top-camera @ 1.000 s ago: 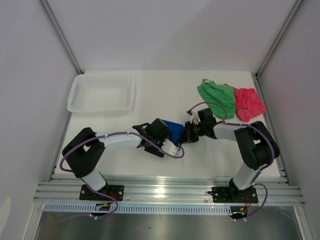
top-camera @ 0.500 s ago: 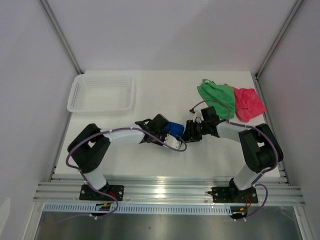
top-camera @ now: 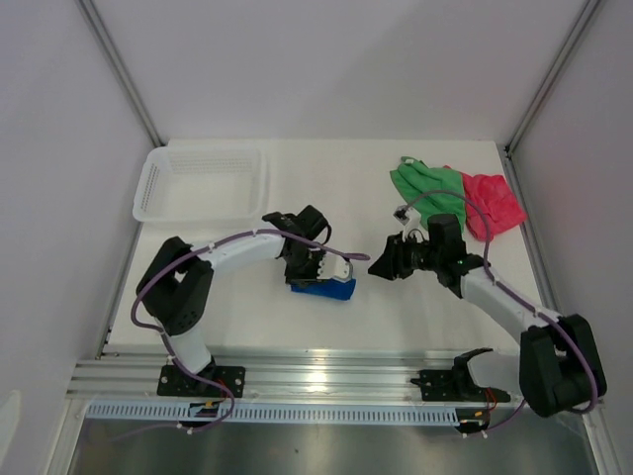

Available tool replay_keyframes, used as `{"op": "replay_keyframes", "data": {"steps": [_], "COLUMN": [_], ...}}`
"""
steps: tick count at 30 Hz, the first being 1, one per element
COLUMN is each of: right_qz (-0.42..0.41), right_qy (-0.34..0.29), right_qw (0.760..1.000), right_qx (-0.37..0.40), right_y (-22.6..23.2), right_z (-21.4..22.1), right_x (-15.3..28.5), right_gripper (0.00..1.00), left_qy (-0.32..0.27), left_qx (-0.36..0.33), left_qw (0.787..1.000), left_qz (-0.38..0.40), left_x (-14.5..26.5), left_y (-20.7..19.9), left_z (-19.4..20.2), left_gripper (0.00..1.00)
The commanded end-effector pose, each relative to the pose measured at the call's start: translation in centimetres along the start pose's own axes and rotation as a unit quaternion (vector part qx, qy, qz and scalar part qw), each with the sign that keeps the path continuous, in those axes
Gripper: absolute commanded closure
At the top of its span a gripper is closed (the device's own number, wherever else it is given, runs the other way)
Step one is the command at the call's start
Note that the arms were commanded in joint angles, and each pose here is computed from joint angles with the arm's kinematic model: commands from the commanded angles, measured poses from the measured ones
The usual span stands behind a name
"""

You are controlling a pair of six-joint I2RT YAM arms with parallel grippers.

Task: Roll the towels
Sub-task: Roll the towel

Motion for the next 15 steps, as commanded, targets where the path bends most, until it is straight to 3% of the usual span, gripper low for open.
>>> {"op": "replay_keyframes", "data": {"steps": [1, 6, 15], "right_qz": [-0.016, -0.066, -0.094], "right_qy": [-0.077, -0.11, -0.118], "right_qw": [0.99, 0.963, 0.935], "right_qx": [0.12, 0.235, 0.32], "right_y": [1.0, 4.0, 6.6], "right_z": [-1.2, -0.2, 1.3], "right_x": [1.2, 1.3, -2.7], "right_gripper": [0.59, 0.5, 0.41], "left_qy": [0.01, 0.004, -0.003], "left_qx": [0.068, 0.13, 0.202], "left_qw": [0.99, 0.973, 0.946], "left_qz": [0.127, 0.193, 0.253], "left_x": [1.2, 1.1, 0.7], "left_y": [-2.4, -2.4, -0.4], "left_z": [0.7, 1.6, 2.2], "left_gripper": [0.99, 0.97, 0.91]}}
Point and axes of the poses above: each gripper's point midway between its finger pads, its own x axis back along the fingers, its own y axis along the line the jaws close on, z = x × y, the point moved 9 cm from there along x, back along the fingers, and after that the axes turned 9 degrees about x, right-handed, at the moved point
